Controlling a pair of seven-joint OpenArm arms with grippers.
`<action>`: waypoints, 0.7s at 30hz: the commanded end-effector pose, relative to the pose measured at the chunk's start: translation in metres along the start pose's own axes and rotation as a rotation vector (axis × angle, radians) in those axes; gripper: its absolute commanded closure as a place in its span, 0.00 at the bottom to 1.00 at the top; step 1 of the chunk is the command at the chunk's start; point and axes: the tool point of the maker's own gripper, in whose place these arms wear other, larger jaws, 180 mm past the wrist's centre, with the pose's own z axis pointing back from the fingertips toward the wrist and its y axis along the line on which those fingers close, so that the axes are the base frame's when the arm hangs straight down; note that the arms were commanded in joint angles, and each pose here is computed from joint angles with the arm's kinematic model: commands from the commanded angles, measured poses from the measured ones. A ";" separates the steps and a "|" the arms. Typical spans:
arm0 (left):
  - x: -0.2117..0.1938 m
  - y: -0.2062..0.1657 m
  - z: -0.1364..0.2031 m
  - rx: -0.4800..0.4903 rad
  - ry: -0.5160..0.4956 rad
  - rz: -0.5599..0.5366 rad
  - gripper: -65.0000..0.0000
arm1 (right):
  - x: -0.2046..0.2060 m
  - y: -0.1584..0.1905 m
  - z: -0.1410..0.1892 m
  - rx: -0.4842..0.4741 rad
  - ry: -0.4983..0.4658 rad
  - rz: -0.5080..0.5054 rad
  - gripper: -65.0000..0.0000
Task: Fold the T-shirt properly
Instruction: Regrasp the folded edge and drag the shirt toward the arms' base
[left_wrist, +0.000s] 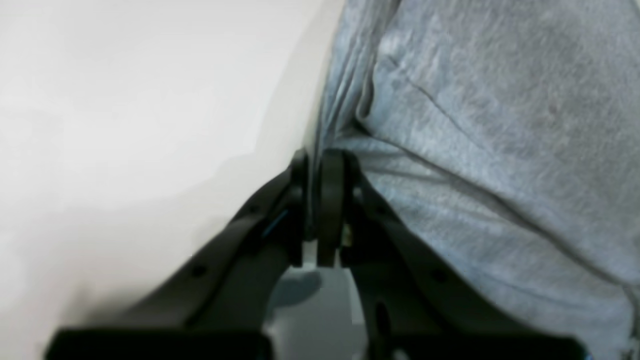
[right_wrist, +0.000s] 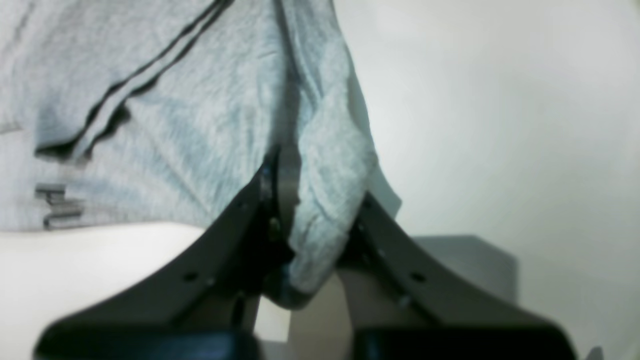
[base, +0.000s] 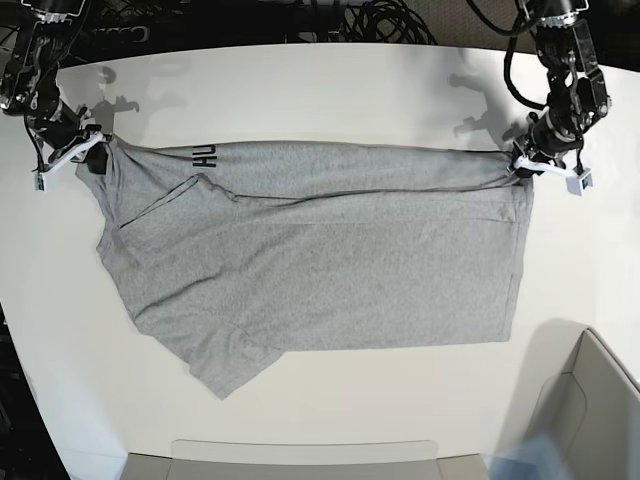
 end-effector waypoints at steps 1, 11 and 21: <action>-0.007 0.012 0.007 0.043 0.037 -0.019 1.00 | 0.010 0.000 0.008 -0.003 -0.028 0.029 1.00; -0.046 0.050 0.038 0.131 0.134 -0.080 1.00 | -0.044 0.023 0.029 0.020 0.106 0.053 1.00; -0.035 0.090 0.062 0.218 0.089 -0.019 1.00 | -0.034 -0.002 0.045 -0.046 0.091 0.058 1.00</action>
